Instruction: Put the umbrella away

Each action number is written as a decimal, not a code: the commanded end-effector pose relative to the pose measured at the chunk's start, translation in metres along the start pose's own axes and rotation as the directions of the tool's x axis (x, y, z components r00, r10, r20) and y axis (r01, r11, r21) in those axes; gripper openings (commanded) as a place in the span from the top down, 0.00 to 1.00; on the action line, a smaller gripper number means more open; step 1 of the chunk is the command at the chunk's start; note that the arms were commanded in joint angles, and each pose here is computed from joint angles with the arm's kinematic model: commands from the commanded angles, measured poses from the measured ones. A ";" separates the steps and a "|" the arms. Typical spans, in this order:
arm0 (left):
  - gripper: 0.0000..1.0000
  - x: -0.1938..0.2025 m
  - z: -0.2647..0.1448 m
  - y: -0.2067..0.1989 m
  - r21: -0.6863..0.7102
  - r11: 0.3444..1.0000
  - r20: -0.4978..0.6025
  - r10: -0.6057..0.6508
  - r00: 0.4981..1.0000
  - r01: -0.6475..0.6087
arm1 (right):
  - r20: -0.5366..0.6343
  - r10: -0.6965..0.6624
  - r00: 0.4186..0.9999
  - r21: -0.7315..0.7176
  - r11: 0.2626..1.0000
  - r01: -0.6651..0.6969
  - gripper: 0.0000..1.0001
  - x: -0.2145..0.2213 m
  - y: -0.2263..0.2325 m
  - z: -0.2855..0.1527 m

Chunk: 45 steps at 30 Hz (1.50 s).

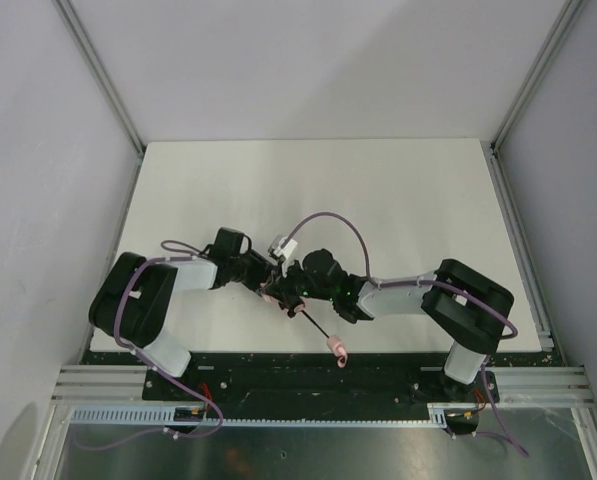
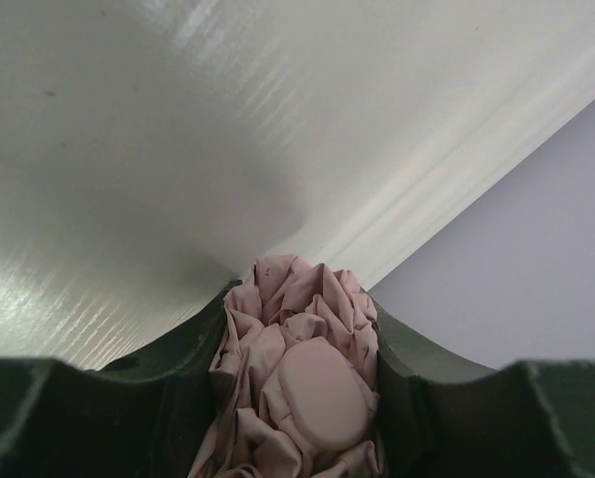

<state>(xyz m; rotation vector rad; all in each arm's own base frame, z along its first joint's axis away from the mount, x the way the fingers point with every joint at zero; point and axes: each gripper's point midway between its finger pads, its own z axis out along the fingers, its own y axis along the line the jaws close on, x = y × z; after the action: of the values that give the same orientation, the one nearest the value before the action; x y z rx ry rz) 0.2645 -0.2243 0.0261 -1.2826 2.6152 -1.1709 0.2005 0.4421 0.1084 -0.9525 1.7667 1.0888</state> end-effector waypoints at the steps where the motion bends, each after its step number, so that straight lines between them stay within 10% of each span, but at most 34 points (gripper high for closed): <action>1: 1.00 -0.022 -0.018 -0.075 0.170 0.985 0.129 -0.030 0.991 0.008 | -0.196 -0.042 0.980 -0.043 0.998 0.034 1.00 0.060 0.045 -0.009; 22: 1.00 -0.048 -0.026 -0.090 0.097 0.995 0.194 -0.029 0.981 0.010 | -0.409 -0.192 0.892 -0.005 0.978 0.208 1.00 0.125 0.036 -0.022; 32: 1.00 -0.056 -0.017 -0.094 0.065 0.998 0.183 -0.002 0.983 -0.010 | -0.597 -0.271 0.755 0.066 0.922 0.383 1.00 0.166 0.016 -0.022; 45: 1.00 -0.077 -0.009 -0.073 0.004 1.000 0.168 0.016 0.986 -0.017 | -0.637 -0.132 0.759 -0.030 0.989 0.146 0.96 0.195 0.015 -0.025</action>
<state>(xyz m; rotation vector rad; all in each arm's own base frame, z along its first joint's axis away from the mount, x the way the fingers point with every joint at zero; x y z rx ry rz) 0.3033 -0.1939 0.0236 -1.2312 2.7169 -0.8804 0.2251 0.4500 0.0720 -1.0791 1.7540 0.4461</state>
